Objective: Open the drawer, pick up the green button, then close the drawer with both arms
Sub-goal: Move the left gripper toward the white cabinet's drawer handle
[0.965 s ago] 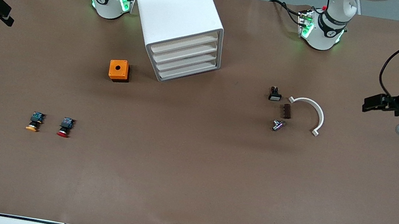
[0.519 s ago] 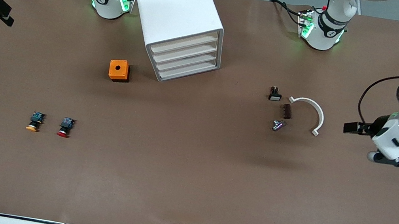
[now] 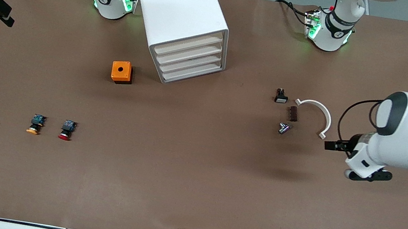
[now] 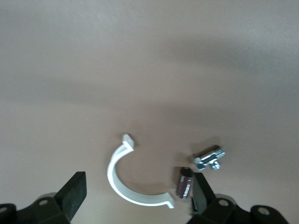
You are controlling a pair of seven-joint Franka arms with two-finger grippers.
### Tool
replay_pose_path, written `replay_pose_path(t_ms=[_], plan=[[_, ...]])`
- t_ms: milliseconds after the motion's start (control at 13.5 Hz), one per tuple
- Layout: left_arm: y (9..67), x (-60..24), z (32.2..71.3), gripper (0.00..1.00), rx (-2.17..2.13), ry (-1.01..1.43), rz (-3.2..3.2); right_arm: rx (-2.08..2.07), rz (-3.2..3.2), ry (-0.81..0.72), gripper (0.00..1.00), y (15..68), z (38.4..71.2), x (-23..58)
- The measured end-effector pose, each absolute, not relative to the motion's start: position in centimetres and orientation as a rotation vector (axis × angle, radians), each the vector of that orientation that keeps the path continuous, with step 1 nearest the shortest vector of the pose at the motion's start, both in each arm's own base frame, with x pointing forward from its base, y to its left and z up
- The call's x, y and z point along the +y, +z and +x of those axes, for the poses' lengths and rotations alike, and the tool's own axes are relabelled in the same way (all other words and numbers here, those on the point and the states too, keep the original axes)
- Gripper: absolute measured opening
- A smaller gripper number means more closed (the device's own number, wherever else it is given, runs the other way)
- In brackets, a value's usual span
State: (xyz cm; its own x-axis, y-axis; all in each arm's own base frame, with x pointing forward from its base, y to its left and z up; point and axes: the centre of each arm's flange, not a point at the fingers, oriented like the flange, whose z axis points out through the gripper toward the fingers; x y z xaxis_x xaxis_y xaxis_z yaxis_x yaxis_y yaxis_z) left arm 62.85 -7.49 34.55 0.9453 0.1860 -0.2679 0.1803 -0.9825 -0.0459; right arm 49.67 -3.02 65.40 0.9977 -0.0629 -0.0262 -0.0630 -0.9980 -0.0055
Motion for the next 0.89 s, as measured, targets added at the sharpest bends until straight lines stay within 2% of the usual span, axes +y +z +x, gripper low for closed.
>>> replay_pose_path(t_ms=[668,890], plan=[[27.1,-25.1,58.0,1.00,-0.939,0.465,-2.746,0.103,-3.133,0.042,1.00,65.3,49.7,-3.0],[24.8,-28.3,56.8,1.00,-1.240,0.627,-2.596,0.103,-3.133,0.044,1.00,65.2,49.7,-3.0]])
